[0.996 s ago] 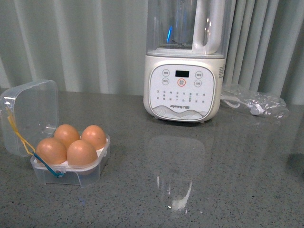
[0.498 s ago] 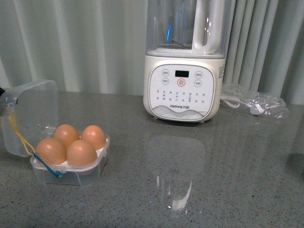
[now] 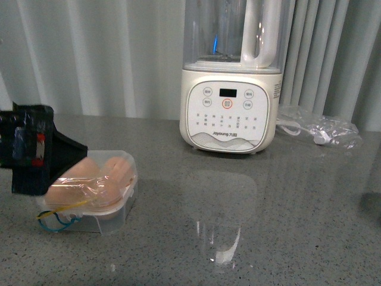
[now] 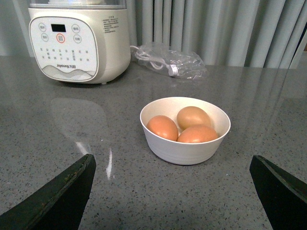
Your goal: Put egg into box
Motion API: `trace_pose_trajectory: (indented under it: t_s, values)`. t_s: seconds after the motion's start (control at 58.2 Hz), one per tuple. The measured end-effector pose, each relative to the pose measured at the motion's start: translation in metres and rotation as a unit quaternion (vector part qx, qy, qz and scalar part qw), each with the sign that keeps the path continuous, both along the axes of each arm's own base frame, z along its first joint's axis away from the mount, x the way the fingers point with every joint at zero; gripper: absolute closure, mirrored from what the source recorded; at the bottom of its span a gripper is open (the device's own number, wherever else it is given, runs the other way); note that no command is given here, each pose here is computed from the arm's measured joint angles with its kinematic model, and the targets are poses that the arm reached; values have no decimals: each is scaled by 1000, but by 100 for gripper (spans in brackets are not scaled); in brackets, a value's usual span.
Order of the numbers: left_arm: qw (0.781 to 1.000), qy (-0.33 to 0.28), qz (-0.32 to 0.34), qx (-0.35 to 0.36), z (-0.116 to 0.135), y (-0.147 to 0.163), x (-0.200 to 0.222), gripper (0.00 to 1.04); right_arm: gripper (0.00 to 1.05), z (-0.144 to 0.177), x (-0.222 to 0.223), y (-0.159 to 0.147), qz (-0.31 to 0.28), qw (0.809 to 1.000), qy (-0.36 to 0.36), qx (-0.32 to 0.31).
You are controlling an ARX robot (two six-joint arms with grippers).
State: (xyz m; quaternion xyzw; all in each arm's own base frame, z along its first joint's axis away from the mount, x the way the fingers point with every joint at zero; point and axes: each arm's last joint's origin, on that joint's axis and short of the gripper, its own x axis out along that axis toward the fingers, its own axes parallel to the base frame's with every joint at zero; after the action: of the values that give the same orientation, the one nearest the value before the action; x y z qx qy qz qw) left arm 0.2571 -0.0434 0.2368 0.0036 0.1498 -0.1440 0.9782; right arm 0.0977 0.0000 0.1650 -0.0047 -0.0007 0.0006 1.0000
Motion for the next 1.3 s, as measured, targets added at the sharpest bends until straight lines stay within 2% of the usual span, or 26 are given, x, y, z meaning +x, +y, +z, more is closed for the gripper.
trace_pose_trajectory:
  t_s: [0.086, 0.223, 0.601, 0.841, 0.91, 0.979, 1.305]
  values:
    - [1000, 9, -10, 22, -4, -5, -7, 7, 7, 0, 0, 0, 0, 1000, 0, 0]
    - [999, -6, 3, 38, 5, -3, -14, 7, 7, 0, 0, 0, 0, 1000, 0, 0]
    - [997, -52, 25, 43, 52, 16, -51, 7, 7, 0, 0, 0, 0, 1000, 0, 0]
    - [997, -43, 44, 42, 43, 43, -78, 7, 7, 0, 0, 0, 0, 1000, 0, 0]
    - [985, -115, 129, 25, 30, 45, -85, 23, 7, 0, 0, 0, 0, 1000, 0, 0]
    - [978, -152, 143, 9, 17, 44, -94, 39, 7, 0, 0, 0, 0, 1000, 0, 0]
    - [979, -146, 144, 0, -23, 44, -114, 94, 7, 0, 0, 0, 0, 1000, 0, 0]
